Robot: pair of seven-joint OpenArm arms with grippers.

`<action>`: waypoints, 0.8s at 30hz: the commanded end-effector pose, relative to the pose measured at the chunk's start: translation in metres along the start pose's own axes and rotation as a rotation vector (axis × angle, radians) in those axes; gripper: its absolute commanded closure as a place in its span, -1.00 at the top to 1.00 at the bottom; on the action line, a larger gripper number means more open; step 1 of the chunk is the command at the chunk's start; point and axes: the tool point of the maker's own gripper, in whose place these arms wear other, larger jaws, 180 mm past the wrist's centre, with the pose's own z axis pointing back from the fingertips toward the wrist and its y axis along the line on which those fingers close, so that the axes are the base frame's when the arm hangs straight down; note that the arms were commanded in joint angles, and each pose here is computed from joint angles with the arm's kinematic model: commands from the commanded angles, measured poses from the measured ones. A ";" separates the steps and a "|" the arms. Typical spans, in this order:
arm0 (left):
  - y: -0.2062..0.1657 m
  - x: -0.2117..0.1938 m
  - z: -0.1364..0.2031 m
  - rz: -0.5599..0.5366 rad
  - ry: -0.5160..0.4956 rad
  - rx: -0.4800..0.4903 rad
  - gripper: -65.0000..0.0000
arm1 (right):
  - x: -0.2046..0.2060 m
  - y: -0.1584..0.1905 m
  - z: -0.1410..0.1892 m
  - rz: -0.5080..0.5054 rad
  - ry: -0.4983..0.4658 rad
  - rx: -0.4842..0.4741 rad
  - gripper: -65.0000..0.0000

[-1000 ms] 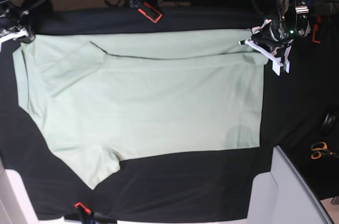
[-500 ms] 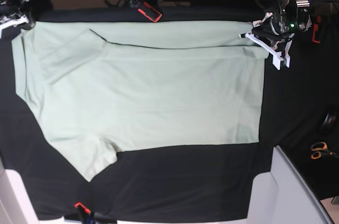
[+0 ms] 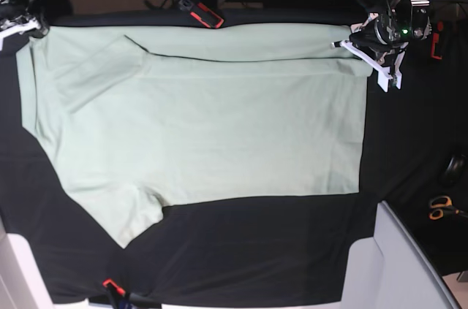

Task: Fold the T-shirt properly
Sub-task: 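Release the edge and raise both grippers away from the shirt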

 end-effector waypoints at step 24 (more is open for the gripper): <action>0.048 0.029 0.081 0.145 -0.187 0.120 0.17 | 0.046 -0.002 0.076 0.129 -0.176 -0.174 0.19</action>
